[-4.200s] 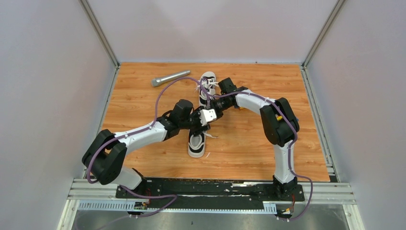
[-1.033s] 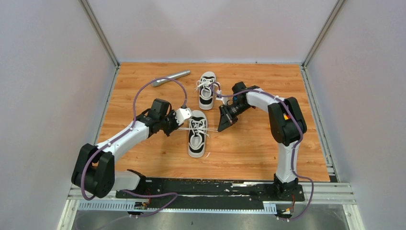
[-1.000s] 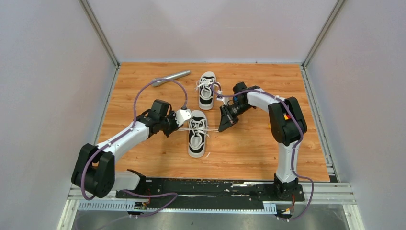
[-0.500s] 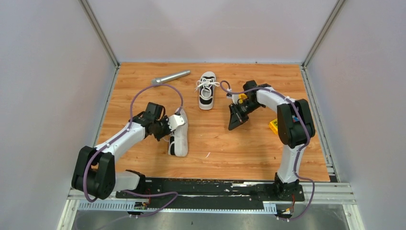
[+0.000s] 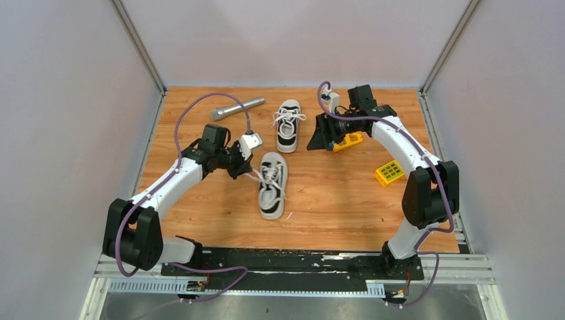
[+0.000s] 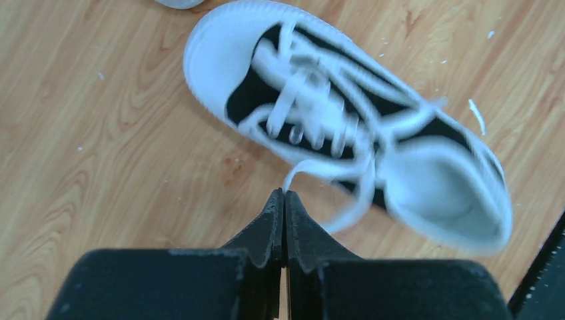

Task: Tie the shoes
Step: Tie the shoelace on the shoe.

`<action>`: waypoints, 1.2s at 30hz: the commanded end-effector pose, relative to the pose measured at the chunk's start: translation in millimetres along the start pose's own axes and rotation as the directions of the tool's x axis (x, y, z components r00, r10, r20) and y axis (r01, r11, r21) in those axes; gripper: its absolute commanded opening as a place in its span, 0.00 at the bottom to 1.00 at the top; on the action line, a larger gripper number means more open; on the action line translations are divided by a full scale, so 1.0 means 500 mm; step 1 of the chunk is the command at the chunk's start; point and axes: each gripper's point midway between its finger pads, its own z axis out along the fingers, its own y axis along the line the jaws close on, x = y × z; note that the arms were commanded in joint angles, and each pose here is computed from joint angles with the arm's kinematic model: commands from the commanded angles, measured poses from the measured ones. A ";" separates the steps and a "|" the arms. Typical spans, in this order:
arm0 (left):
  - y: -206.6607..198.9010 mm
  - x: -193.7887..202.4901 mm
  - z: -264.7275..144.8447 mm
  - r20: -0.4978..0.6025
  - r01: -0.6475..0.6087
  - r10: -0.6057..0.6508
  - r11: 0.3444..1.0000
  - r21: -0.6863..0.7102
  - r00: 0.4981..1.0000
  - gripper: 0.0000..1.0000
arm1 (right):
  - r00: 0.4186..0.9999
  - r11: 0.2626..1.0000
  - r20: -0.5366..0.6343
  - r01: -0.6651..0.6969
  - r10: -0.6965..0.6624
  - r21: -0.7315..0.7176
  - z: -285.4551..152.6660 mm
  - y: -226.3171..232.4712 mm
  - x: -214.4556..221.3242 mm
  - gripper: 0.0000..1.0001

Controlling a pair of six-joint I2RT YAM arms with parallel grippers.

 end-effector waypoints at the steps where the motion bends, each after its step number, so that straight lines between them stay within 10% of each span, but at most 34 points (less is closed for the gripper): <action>1: -0.020 -0.064 -0.014 0.085 0.041 -0.047 0.997 0.070 0.995 0.05 | 0.997 0.999 0.068 0.020 -0.022 0.036 -0.022 0.012 -0.023 0.79; 6: -0.026 -0.048 -0.017 0.063 0.056 -0.060 0.996 0.066 0.996 0.12 | 0.982 0.986 0.103 -0.163 0.160 0.030 -0.006 -0.005 -0.026 1.00; 10: -0.029 -0.011 -0.001 0.006 0.105 -0.106 0.992 0.071 0.994 0.14 | 0.983 0.975 0.024 -0.175 0.180 -0.137 0.057 0.027 -0.012 0.83; 21: -0.034 0.023 0.041 -0.063 0.215 -0.209 0.970 0.114 0.976 0.14 | 0.901 0.893 -0.047 -0.420 0.432 0.159 0.213 -0.084 0.064 0.57; 36: -0.026 0.014 0.052 -0.057 0.244 -0.239 0.963 0.112 0.969 0.14 | 0.799 0.806 -0.106 -0.583 0.592 0.103 0.282 -0.066 0.088 0.58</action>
